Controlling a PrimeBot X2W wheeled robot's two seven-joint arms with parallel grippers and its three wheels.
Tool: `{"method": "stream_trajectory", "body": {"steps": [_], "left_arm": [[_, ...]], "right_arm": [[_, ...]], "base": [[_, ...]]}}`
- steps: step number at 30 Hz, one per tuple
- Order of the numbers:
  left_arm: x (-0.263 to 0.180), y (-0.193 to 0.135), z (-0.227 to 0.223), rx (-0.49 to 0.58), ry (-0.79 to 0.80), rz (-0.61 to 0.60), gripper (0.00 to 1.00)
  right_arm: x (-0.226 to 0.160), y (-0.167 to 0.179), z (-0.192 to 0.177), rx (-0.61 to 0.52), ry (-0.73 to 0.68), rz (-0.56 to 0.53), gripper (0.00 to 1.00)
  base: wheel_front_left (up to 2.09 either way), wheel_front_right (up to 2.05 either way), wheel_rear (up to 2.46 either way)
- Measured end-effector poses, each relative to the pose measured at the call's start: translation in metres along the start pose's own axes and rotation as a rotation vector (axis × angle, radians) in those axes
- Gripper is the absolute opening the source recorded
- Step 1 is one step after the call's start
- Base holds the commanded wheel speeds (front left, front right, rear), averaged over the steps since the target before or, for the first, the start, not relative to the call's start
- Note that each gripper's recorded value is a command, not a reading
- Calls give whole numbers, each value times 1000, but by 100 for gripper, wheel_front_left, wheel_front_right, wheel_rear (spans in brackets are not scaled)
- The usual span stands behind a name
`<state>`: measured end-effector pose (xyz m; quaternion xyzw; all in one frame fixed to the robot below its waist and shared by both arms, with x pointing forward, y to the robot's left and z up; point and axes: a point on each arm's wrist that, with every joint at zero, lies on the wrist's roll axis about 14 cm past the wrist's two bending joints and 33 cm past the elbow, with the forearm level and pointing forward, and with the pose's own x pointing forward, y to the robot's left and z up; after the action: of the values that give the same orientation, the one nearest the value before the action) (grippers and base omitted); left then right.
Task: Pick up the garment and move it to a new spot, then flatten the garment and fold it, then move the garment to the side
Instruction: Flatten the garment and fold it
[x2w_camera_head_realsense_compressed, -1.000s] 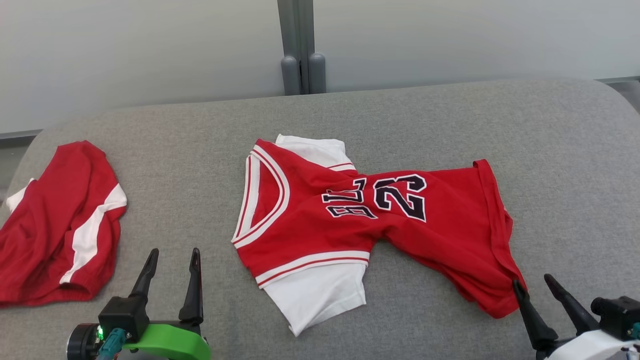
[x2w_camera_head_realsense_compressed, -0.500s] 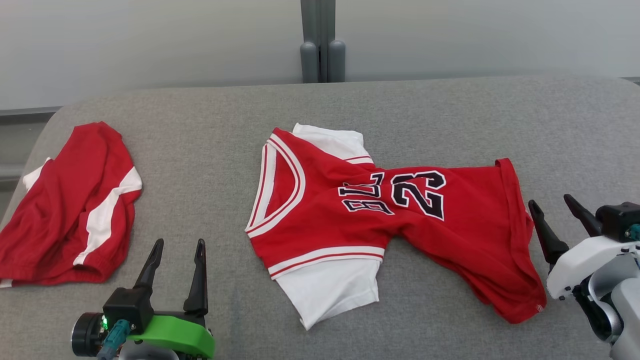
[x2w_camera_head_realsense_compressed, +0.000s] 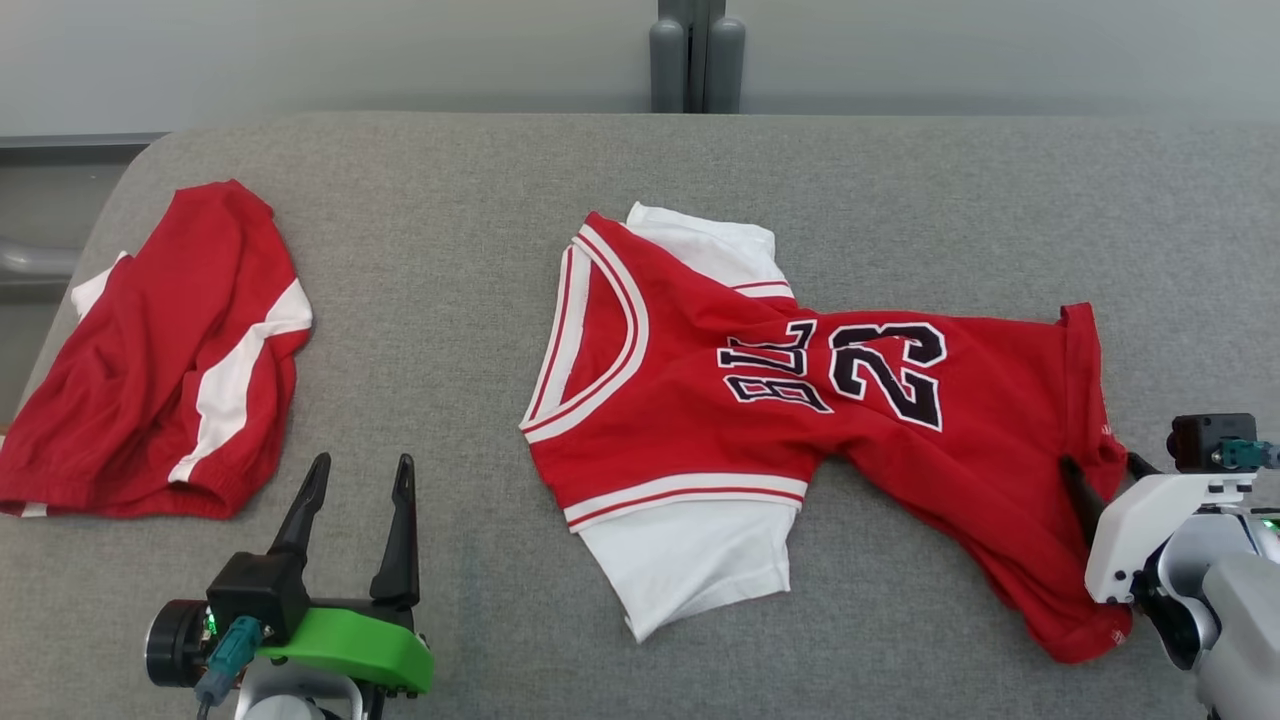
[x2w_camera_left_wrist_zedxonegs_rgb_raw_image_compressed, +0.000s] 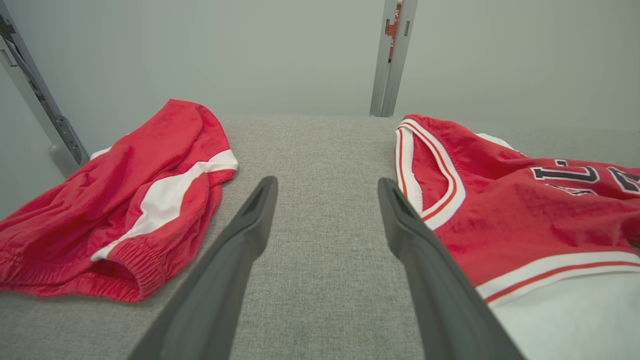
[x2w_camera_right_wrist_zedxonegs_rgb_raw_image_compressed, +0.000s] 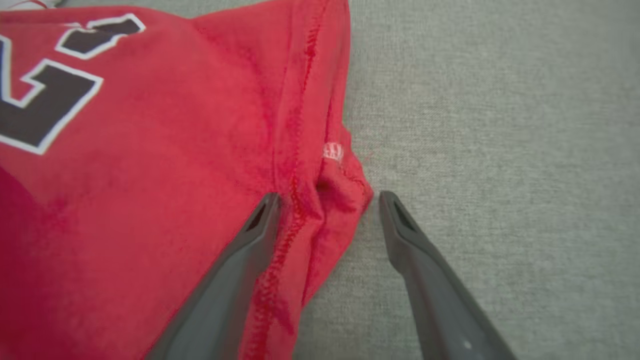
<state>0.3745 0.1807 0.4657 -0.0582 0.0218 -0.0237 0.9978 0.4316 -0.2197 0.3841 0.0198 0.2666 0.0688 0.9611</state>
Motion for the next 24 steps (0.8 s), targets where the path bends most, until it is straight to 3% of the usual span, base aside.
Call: {"method": "stream_trajectory", "body": {"steps": [1, 2, 5, 11, 14, 15, 16, 24], "left_arm": [[1, 0, 0, 1, -1, 0, 100], [2, 0, 1, 1, -2, -1, 100], [4, -1, 2, -1, -7, -3, 100], [3, 0, 6, -15, -18, 1, 100], [2, 1, 7, -16, -21, 5, 100], [2, 1, 7, -17, -22, 6, 100], [1, 2, 8, -18, -23, 7, 100], [-3, 0, 9, -26, -29, 4, 100]], "right_arm": [[2, 3, -2, 2, 14, 7, 28], [4, 4, -1, 3, 15, 11, 0], [10, 5, 18, -10, -32, 18, 0], [13, -11, 116, -83, -333, -8, 0], [13, -6, 138, -104, -391, -3, 0], [14, -3, 138, -106, -390, 4, 21], [16, 1, 133, -109, -377, 10, 100], [10, -2, 106, -100, -323, -1, 100]], "base": [[0, 0, 0], [0, 0, 0], [0, 0, 0], [0, 0, 0], [0, 0, 0], [0, 0, 0], [0, 0, 0], [0, 0, 0]]}}
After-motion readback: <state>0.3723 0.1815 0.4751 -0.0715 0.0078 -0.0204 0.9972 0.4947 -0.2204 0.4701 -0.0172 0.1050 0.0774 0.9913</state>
